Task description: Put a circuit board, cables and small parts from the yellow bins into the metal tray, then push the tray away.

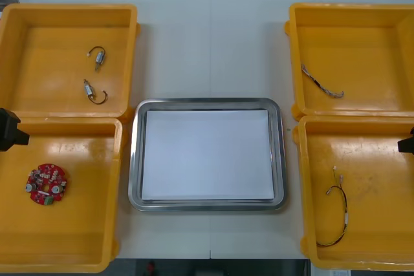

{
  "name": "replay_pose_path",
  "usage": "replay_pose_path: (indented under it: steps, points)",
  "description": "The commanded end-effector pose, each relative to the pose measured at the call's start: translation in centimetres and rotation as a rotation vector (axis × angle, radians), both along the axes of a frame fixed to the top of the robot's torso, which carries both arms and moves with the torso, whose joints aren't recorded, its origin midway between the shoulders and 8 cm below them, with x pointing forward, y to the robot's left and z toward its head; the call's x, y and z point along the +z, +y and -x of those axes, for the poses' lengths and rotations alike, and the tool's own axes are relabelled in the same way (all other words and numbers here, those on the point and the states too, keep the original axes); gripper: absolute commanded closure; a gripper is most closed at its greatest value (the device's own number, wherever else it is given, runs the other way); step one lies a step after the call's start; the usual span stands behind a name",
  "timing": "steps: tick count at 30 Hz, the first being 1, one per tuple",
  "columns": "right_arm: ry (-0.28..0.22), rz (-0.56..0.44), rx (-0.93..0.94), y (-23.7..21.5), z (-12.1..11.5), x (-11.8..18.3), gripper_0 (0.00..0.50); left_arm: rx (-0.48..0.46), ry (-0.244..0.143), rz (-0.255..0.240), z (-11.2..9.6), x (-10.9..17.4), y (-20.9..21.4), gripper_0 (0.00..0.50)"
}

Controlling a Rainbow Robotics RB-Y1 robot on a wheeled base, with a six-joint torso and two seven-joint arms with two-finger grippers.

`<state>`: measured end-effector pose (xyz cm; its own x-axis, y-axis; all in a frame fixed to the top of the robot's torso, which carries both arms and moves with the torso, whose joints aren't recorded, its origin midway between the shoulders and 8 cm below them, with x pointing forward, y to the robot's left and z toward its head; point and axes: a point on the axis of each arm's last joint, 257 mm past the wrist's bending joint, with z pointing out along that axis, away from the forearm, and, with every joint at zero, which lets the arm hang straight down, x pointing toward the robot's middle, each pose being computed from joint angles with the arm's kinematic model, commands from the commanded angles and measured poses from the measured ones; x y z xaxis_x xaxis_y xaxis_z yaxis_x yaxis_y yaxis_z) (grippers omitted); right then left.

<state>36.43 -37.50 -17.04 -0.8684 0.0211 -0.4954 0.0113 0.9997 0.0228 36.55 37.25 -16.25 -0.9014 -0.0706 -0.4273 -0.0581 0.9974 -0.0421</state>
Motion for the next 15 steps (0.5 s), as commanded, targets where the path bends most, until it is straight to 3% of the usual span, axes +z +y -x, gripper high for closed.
replay_pose_path:
  steps: [1,15]
  points:
    - [0.007,0.015,-0.037,-1.03,0.52,0.38,0.0,-0.056,-0.019,-0.094,0.36,1.3,1.8,0.0]
    - [0.007,0.015,-0.037,-1.03,0.52,0.38,0.0,-0.056,-0.019,-0.094,0.36,1.3,1.8,0.0]
